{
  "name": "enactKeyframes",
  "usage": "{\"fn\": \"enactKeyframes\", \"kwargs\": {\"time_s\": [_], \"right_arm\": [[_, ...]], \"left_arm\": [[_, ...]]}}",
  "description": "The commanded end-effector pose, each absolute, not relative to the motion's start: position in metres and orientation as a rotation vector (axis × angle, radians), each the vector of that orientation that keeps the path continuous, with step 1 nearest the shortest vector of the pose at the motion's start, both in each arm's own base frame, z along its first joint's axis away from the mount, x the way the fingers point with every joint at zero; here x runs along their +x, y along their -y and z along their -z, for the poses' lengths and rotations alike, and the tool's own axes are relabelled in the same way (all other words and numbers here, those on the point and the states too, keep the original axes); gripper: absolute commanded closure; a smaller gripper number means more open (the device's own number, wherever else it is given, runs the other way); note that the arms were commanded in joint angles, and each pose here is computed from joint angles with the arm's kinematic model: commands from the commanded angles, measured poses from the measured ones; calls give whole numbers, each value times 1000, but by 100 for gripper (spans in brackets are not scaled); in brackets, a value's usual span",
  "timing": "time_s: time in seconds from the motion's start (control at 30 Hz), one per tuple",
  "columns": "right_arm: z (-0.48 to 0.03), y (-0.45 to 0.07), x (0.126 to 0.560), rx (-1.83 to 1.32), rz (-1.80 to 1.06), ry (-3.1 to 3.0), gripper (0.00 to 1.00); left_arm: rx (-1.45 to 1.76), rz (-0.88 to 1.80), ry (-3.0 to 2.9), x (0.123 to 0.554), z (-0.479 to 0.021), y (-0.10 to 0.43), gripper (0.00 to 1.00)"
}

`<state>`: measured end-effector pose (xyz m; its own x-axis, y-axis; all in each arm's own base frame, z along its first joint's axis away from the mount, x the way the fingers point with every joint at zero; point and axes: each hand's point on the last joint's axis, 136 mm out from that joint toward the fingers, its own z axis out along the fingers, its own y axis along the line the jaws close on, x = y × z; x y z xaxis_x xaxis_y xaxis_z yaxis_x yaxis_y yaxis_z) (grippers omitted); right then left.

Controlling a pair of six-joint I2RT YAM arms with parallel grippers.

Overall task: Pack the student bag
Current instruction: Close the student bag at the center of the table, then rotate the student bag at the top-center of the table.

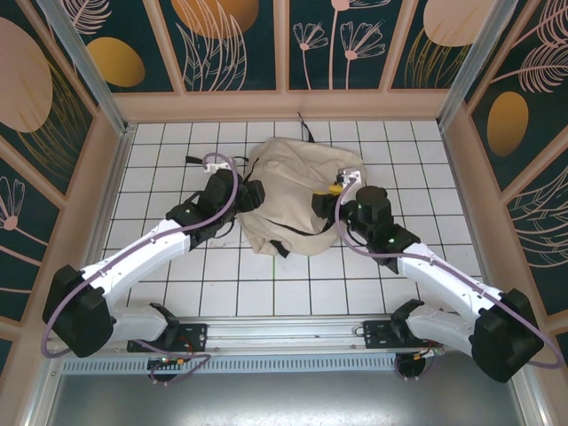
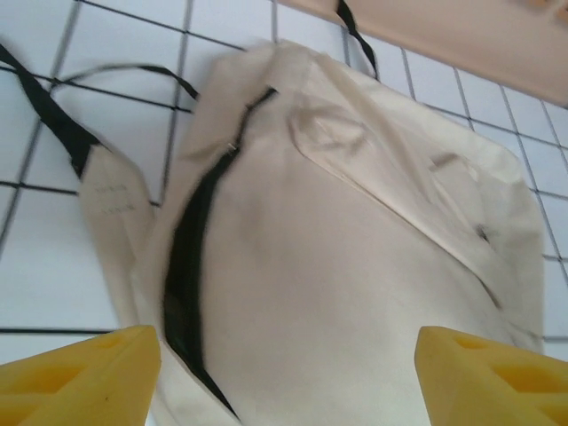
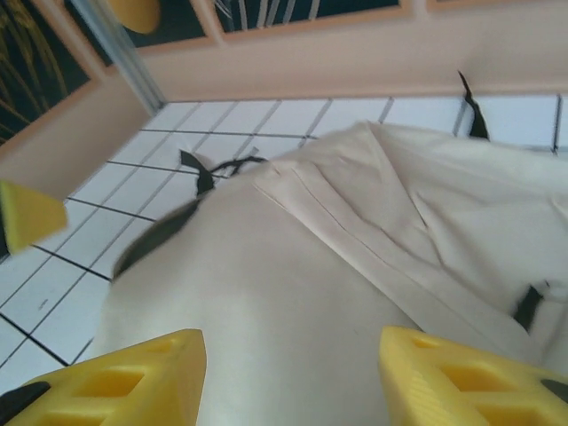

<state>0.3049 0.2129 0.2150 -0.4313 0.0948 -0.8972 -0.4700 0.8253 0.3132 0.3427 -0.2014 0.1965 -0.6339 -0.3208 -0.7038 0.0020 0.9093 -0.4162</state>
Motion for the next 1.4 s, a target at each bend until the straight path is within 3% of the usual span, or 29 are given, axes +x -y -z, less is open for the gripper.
{"fn": "enactKeyframes", "kwargs": {"time_s": [0.0, 0.07, 0.3, 0.47, 0.57, 0.7, 0.8, 0.87, 1.1, 1.13, 1.2, 1.23, 1.33, 1.37], "right_arm": [[-189, -181, 314, -33, -642, -2004, 45], [-172, -160, 319, 119, -655, -2035, 45], [-112, -130, 322, 382, -761, -2151, 31], [-92, -131, 336, 420, -812, -2192, 33], [-86, -138, 352, 398, -826, -2213, 43], [-83, -144, 380, 379, -840, -2223, 79], [-87, -143, 405, 361, -810, -2211, 99], [-92, -142, 422, 339, -776, -2209, 100], [-96, -135, 496, 272, -668, -2214, 100], [-94, -134, 507, 260, -661, -2225, 100], [-93, -134, 522, 242, -672, -2245, 100], [-91, -135, 526, 234, -683, -2258, 97], [-102, -135, 532, 218, -677, -2245, 73], [-107, -136, 530, 213, -678, -2235, 69]], "left_arm": [[-242, 484, -2192, 377, -191, 186, 28], [-225, 490, -2184, 396, -192, 187, 29], [-220, 438, -2274, 436, -140, 190, 31], [-225, 439, -2362, 430, -97, 192, 32], [-230, 462, -2384, 421, -86, 192, 50], [-252, 546, -2392, 403, -78, 194, 68], [-281, 615, -2387, 391, -78, 195, 84], [-297, 706, -2376, 382, -80, 202, 87], [-270, 954, -2332, 352, -100, 255, 88], [-263, 992, -2317, 349, -106, 264, 85], [-276, 1035, -2294, 347, -115, 269, 70], [-275, 1039, -2280, 347, -122, 268, 66], [-256, 915, -2268, 350, -137, 254, 50], [-253, 854, -2263, 353, -143, 247, 50]]}}
